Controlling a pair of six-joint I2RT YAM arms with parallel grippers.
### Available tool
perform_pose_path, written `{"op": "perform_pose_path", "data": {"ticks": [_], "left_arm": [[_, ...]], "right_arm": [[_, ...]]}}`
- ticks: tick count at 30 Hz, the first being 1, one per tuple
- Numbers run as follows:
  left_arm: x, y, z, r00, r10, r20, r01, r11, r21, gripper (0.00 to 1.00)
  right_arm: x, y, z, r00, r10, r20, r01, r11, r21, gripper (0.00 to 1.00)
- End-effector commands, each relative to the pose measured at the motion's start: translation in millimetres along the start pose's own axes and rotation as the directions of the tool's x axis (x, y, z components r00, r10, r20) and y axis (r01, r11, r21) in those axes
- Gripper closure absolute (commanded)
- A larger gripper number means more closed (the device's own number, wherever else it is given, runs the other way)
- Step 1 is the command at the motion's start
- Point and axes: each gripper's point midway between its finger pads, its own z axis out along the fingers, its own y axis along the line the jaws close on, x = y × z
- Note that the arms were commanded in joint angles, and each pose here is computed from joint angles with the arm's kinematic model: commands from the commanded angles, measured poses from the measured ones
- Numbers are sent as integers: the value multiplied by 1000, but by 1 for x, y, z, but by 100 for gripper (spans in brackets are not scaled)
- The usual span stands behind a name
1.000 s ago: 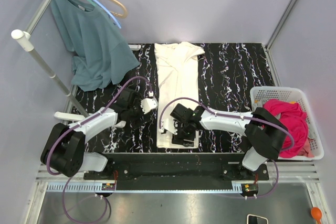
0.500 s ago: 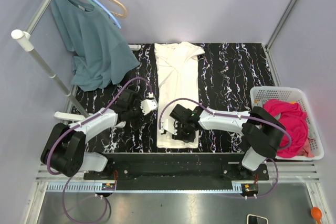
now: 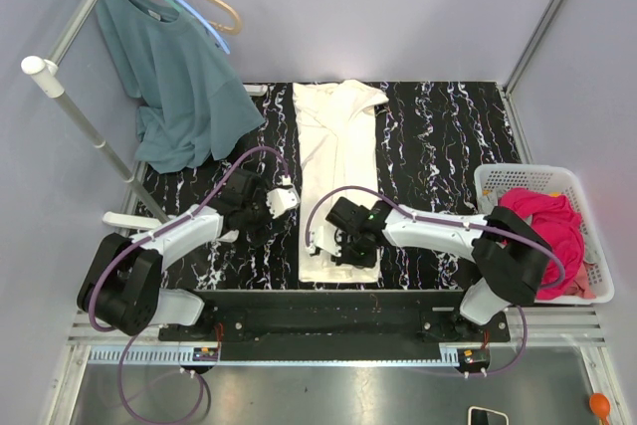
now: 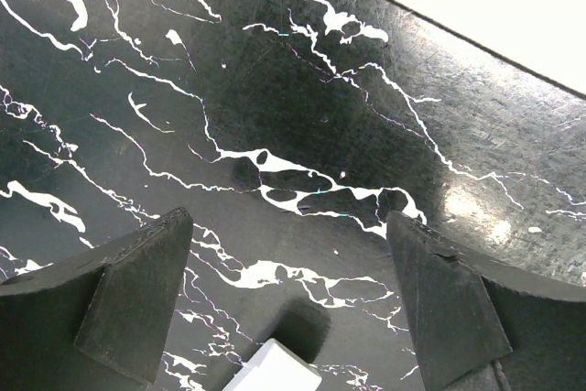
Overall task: Fold and stack the t-shirts
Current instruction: Fold the tshirt
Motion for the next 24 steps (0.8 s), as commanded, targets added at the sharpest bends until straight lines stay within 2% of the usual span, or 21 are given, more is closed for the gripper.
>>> {"op": "perform_pose_path", "data": {"ticks": [1,16,24], "left_arm": [[-10,7,0,1000,12,28,-11,1000,-10,8],[-11,10,1,1000,11,13,-11,1000,-5,8],[-7,8,3,1000,10,-4,-10,1000,3,8]], "right_arm": [[13,13,-14,1000,-1,-29,0,1000,-19,83],[33,24,-21,998,5,-62,-7,999,-32,83],[34,25,-31,998,9,-63,-10,1000,-18,80]]}}
